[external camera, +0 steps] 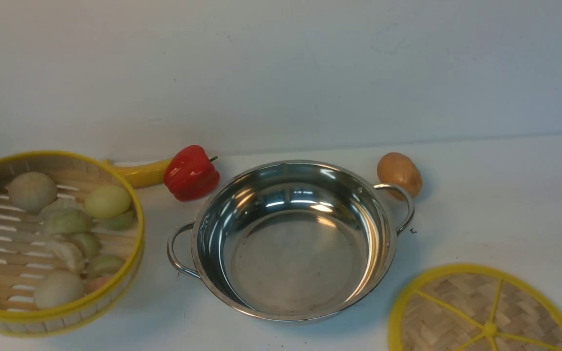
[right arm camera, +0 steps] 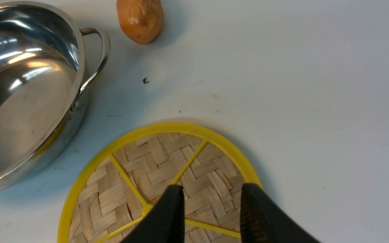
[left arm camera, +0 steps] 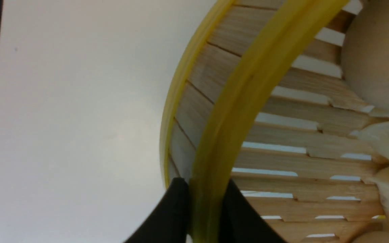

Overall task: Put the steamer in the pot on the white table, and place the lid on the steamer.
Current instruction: 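Grasp the rim of the steamer basket holding the buns with the left gripper, then place the bamboo steamer basket with dumplings into the steel pot with the left gripper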

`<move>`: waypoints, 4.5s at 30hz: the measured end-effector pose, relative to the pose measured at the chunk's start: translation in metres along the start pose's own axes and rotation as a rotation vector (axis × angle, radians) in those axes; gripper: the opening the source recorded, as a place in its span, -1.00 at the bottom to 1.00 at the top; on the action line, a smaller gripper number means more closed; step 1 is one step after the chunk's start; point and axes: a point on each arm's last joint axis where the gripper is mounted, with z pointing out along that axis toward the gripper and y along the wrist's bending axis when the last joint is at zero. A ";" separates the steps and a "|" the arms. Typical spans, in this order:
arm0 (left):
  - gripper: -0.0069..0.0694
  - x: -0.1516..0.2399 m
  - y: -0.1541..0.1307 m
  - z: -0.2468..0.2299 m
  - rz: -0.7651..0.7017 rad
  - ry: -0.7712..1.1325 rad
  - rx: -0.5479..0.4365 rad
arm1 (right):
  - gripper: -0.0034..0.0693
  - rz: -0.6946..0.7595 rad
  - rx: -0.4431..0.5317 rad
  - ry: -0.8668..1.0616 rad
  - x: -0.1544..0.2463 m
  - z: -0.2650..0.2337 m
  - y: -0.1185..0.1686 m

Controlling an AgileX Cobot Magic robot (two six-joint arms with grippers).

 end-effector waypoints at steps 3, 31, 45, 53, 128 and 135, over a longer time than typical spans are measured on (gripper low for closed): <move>-0.60 -0.004 -0.003 -0.004 -0.010 -0.027 0.031 | -0.22 -0.001 0.000 0.000 0.000 0.000 0.000; -0.60 -0.055 -0.227 0.029 0.340 -0.022 0.366 | -0.22 0.021 -0.039 0.088 0.000 0.017 0.003; -0.60 -0.058 -0.258 0.071 0.356 0.055 0.358 | -0.22 0.018 -0.040 0.101 0.001 0.017 0.003; -0.60 -0.058 -0.258 0.076 0.333 0.067 0.346 | -0.22 0.018 -0.040 0.101 0.001 0.017 0.003; -0.60 -0.023 -0.269 0.153 0.380 0.283 0.268 | -0.22 0.014 -0.040 0.101 0.001 0.017 0.003; -0.60 -0.022 -0.267 0.162 0.374 0.302 0.265 | -0.22 0.014 -0.040 0.101 0.001 0.017 0.003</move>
